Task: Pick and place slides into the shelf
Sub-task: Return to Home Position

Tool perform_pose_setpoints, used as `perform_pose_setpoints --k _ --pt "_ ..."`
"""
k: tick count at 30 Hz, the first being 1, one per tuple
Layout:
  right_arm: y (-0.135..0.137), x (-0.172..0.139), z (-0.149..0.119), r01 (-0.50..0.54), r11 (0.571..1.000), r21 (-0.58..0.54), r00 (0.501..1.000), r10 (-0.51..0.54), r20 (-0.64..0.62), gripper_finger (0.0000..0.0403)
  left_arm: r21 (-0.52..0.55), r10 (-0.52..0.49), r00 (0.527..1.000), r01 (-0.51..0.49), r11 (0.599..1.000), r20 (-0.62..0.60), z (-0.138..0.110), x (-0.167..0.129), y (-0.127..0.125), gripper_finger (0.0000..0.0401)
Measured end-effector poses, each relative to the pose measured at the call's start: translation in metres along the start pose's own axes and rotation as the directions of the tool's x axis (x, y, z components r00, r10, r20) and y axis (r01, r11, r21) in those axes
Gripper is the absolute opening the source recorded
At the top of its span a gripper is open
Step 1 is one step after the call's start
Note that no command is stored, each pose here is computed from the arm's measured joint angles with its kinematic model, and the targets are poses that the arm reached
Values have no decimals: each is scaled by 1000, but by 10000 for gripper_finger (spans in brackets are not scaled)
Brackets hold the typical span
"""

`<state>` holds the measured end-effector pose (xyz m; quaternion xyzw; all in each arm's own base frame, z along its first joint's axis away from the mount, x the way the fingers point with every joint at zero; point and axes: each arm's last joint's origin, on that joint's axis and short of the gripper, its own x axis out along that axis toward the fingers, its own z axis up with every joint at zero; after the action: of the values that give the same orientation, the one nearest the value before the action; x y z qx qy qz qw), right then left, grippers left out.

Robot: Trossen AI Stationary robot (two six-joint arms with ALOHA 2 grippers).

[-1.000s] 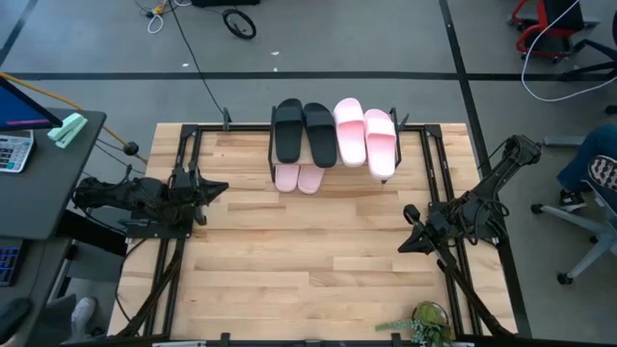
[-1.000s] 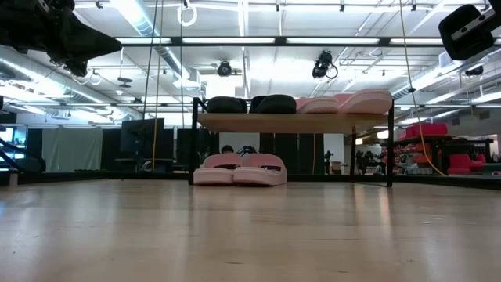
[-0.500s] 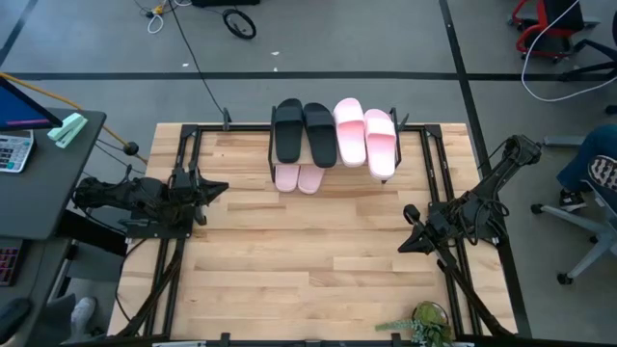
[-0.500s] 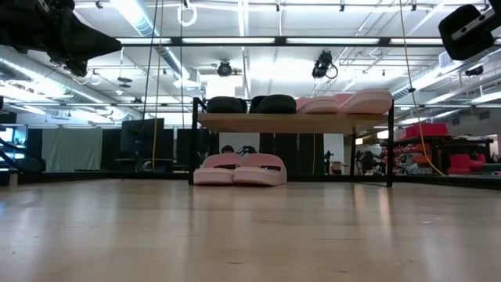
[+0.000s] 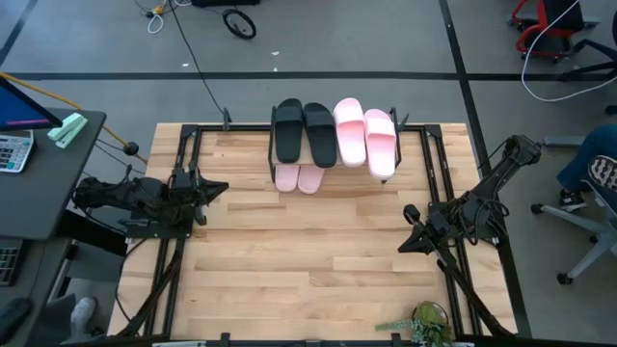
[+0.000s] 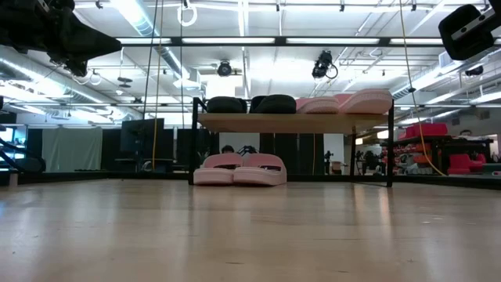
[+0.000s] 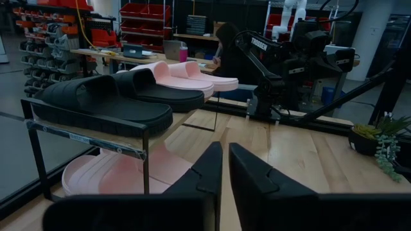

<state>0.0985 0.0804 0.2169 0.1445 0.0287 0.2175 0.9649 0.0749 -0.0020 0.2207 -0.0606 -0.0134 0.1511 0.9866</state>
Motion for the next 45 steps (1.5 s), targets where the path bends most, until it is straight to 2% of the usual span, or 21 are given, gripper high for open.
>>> perform_pose_setpoints --k 13,23,32,45 --pt "0 0 0 0 1000 0 1000 0 0 9 0 0 1000 0 1000 0 0 0 0 23" --pt "0 0 0 0 1000 0 1000 0 0 9 0 0 1000 0 1000 0 0 0 0 36" --pt "0 0 0 0 1000 0 1000 0 0 9 0 0 1000 0 1000 0 0 0 0 23" --pt "0 0 0 0 1000 0 1000 0 0 9 0 0 1000 0 1000 0 0 0 0 35"
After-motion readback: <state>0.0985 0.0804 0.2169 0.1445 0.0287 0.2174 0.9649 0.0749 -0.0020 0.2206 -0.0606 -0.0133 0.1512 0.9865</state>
